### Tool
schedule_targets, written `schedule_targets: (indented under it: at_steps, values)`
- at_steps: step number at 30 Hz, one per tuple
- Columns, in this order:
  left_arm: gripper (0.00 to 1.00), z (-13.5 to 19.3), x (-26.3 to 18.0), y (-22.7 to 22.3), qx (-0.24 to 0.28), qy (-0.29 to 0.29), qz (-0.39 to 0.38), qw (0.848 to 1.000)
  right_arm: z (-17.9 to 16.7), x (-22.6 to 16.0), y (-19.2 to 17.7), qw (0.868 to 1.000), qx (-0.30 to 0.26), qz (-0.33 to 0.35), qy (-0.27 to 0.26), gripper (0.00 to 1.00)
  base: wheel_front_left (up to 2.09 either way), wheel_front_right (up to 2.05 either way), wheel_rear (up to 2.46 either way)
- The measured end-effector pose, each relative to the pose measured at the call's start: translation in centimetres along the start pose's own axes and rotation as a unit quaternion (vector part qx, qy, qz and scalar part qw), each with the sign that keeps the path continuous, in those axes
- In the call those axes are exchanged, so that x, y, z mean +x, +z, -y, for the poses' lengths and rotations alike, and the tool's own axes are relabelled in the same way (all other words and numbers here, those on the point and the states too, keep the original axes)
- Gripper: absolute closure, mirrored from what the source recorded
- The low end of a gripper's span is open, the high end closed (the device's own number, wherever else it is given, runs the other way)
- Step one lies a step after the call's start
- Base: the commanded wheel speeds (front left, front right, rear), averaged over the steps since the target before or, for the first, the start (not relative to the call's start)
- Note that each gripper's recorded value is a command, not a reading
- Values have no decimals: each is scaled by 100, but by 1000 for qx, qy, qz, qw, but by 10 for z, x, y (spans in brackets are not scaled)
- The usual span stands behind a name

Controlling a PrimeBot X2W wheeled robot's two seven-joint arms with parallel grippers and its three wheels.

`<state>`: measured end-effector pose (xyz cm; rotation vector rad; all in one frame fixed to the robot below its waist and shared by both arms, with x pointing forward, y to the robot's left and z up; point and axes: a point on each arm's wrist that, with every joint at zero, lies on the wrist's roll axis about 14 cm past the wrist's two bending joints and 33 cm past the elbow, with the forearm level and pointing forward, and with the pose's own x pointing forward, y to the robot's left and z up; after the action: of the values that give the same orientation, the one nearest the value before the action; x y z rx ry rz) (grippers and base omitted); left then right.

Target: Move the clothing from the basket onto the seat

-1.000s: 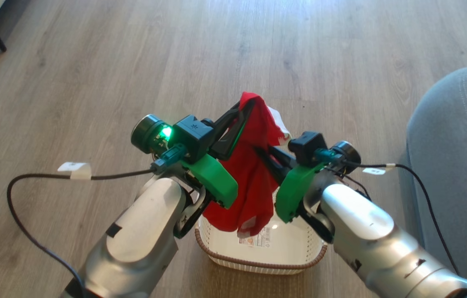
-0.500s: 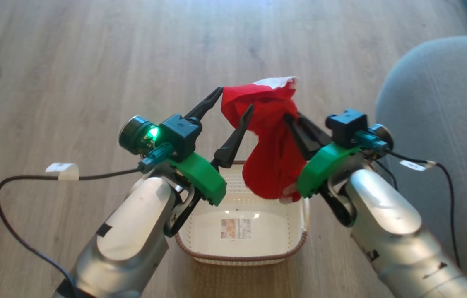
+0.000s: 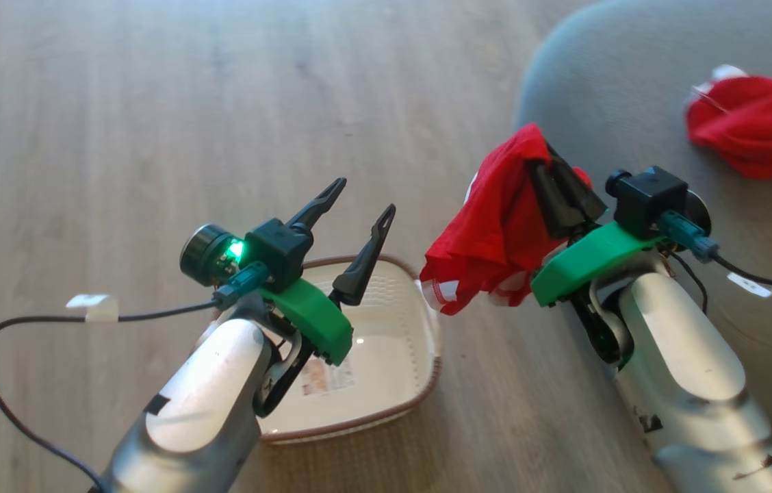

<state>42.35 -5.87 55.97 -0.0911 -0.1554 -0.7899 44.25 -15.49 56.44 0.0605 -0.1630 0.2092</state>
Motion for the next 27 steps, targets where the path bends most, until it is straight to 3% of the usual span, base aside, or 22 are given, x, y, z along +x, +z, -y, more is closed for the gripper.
schedule_targets:
  at_steps: [15, 27]
  values:
    - [0, 68, 33, -38, -47, -103, -31, 993, 82, -83, 20, 989, -17, 20, -143, 100, 0, 0, 0]
    - [0, 107, 44, -58, -70, -167, -51, 982, 130, -154, 28, 965, -37, 28, -258, 100, 0, 0, 0]
